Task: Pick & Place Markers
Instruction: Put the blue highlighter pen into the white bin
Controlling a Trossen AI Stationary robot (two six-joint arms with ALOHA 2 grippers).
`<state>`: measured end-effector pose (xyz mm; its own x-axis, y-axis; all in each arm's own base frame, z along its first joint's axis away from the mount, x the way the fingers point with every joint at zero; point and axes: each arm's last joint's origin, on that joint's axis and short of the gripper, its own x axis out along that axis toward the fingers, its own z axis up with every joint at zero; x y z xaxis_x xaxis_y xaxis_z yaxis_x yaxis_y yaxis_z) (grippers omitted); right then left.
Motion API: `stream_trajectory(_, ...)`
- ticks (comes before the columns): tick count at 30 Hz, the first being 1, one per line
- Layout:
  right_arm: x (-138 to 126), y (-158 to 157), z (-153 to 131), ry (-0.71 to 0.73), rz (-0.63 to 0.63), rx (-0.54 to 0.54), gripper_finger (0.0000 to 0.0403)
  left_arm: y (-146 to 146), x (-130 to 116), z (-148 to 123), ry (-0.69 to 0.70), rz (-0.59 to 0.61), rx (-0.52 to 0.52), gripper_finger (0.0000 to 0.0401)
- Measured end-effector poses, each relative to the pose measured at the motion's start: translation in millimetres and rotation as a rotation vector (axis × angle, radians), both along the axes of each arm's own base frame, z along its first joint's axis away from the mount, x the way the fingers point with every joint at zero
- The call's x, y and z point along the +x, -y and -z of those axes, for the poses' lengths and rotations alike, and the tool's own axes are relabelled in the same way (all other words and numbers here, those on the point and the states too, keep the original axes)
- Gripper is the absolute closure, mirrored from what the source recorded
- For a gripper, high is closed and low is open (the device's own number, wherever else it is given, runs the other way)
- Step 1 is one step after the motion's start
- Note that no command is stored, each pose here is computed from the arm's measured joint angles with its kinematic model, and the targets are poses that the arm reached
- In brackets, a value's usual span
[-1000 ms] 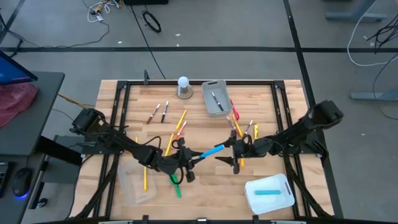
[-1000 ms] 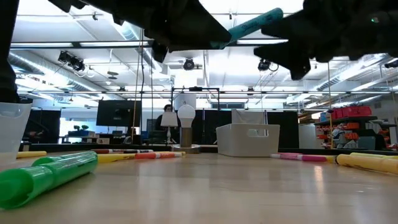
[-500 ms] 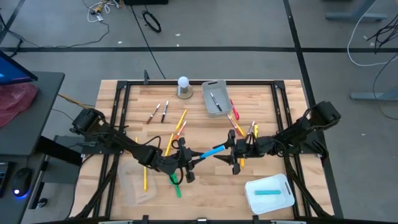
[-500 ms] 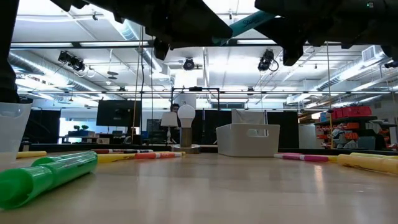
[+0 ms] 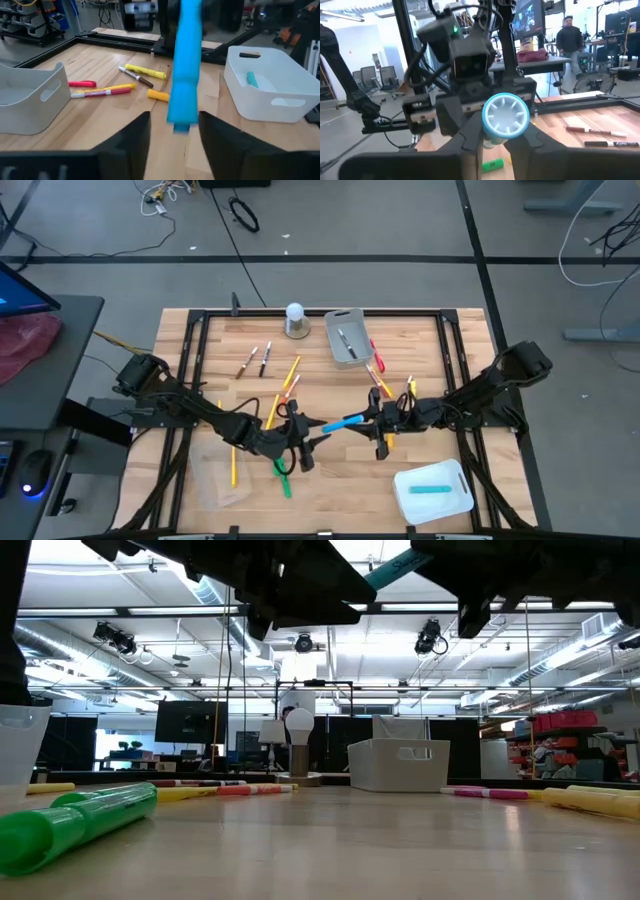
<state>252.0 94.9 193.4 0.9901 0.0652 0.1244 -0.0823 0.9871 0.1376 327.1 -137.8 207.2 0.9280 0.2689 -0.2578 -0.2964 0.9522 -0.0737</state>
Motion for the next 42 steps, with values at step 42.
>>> stream_trajectory(42, -100.5, -93.6, -24.5, -1.626, -0.184, 0.161, 0.0342, 0.1, -2.2, 8.6, -0.071, 0.020, -0.047, 0.0165)
